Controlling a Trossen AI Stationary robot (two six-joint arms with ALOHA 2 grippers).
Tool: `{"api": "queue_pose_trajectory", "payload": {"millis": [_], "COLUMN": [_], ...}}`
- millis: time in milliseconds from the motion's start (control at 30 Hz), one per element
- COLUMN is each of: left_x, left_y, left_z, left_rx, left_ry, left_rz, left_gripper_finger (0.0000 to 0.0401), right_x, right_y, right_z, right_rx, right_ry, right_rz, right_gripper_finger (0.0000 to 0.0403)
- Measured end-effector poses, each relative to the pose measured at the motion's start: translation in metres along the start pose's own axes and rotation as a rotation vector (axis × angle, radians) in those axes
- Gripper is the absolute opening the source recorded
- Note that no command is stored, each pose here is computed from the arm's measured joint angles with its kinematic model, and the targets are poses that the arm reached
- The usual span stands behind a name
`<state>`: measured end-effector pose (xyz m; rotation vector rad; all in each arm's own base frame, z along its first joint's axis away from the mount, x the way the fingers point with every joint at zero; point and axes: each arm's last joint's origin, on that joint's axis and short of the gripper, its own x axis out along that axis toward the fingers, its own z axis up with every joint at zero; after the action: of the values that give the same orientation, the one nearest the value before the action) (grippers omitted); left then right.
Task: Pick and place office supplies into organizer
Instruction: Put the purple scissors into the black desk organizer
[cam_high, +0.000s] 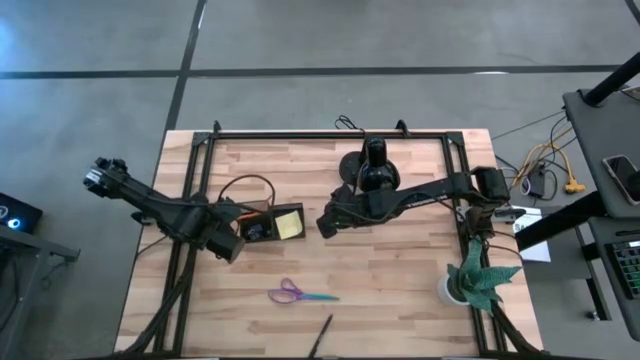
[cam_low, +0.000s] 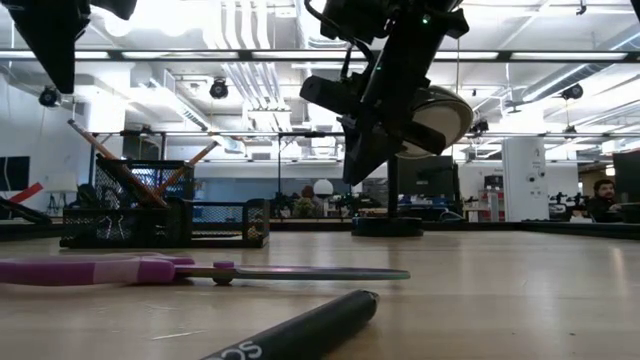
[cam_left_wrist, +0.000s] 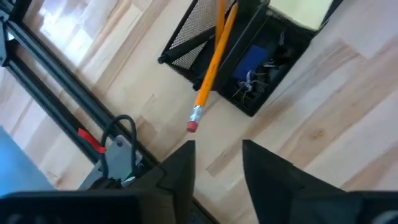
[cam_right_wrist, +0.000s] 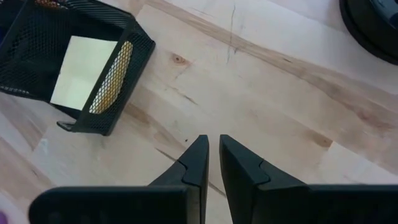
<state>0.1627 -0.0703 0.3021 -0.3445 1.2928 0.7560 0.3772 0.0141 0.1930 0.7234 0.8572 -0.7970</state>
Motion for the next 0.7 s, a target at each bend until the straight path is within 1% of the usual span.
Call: {"api": "queue_pose_trajectory", "payload": {"millis": [133, 200, 267, 333, 433, 500, 533, 600, 667, 700], "left_x": [-0.007, -0.011, -0.016, -0.021, -0.027, -0.029, -0.029, -0.027, -0.024, -0.022], "left_y": [0.0, -0.002, -0.008, -0.019, -0.037, -0.048, -0.053, -0.06, -0.068, -0.073], "left_z": [0.002, 0.003, 0.002, -0.001, -0.008, -0.015, -0.019, -0.028, -0.036, -0.04], "left_rx": [-0.027, -0.033, 0.008, 0.118, 0.292, 0.375, 0.399, 0.439, 0.48, 0.497], "left_ry": [-0.01, -0.016, -0.039, -0.073, -0.158, -0.205, -0.219, -0.22, -0.214, -0.209], "left_rz": [-0.027, -0.057, -0.132, -0.231, -0.369, -0.406, -0.405, -0.382, -0.364, -0.356], "left_gripper_finger": [0.0139, 0.0146, 0.0148, 0.0148, 0.0148, 0.0148, 0.0148, 0.0148, 0.0148, 0.0148], "right_x": [0.001, 0.0, -0.002, -0.008, -0.018, -0.023, -0.024, -0.026, -0.024, -0.023], "right_y": [0.0, 0.001, 0.005, 0.012, 0.027, 0.04, 0.047, 0.063, 0.077, 0.086], "right_z": [-0.004, -0.01, -0.021, -0.039, -0.069, -0.087, -0.095, -0.106, -0.113, -0.114], "right_rx": [-0.016, -0.08, -0.224, -0.407, -0.706, -0.895, -0.952, -1.006, -1.05, -1.054], "right_ry": [0.028, 0.094, 0.178, 0.208, 0.169, 0.094, 0.04, -0.052, -0.08, -0.089], "right_rz": [0.008, 0.045, 0.107, 0.152, 0.229, 0.269, 0.273, 0.28, 0.294, 0.307], "right_gripper_finger": [0.0034, 0.0034, 0.0034, 0.0034, 0.0035, 0.0043, 0.0051, 0.0073, 0.0102, 0.0118]}}
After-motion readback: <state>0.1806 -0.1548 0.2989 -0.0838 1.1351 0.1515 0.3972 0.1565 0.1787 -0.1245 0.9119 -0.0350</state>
